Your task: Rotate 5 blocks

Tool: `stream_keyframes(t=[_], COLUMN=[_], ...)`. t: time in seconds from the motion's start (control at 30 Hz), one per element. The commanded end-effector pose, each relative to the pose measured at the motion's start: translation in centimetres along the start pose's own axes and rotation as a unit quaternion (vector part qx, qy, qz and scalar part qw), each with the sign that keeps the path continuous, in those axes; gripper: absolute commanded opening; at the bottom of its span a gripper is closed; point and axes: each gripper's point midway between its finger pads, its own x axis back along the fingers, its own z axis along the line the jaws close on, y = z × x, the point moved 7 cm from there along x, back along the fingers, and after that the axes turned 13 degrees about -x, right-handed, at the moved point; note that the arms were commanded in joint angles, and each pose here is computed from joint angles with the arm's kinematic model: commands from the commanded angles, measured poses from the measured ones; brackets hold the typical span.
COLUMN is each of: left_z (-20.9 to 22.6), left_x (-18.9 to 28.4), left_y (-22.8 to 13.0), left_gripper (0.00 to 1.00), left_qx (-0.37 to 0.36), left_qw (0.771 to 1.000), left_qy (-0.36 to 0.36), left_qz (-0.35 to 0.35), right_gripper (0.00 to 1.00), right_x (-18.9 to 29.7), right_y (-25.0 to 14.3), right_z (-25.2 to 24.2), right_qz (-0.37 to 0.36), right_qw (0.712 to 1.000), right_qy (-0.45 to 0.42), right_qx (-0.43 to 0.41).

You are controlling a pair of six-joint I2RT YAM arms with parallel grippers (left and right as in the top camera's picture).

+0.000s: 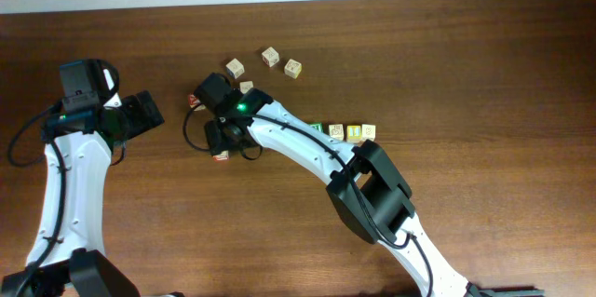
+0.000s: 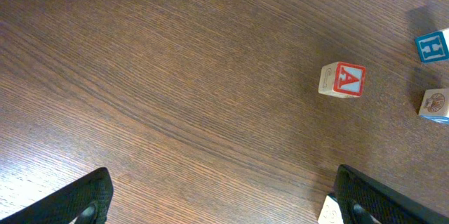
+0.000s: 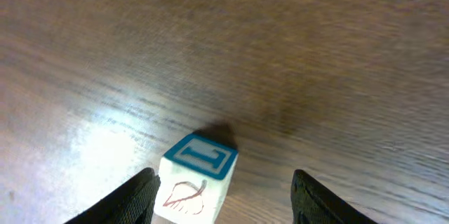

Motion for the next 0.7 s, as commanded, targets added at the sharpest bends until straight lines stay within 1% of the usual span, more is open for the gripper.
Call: stream_keyframes(t=[0.0, 0.4, 0.67], left_z=[0.2, 0.2, 0.2], left_x=[0.4, 0.4, 0.4], left_y=[0.4, 0.4, 0.4], left_gripper=[0.99, 0.99, 0.99], left_qx=[0.007, 0.007, 0.007], left_qw=[1.0, 1.0, 1.0], left_qy=[0.005, 0.005, 0.005], left_qz=[-0.007, -0.007, -0.007], right_gripper=[0.61, 0.61, 0.61], right_x=[-0.9, -1.1, -1.4], right_y=[-1.0, -1.0, -1.0], right_z=[0.2, 0.0, -1.5], right_qz=[0.023, 0.024, 0.007], right_qw=[0.999, 0.999, 0.999], right_qy=[0.007, 0.002, -0.05], right_qx=[0.022, 0.023, 0.021])
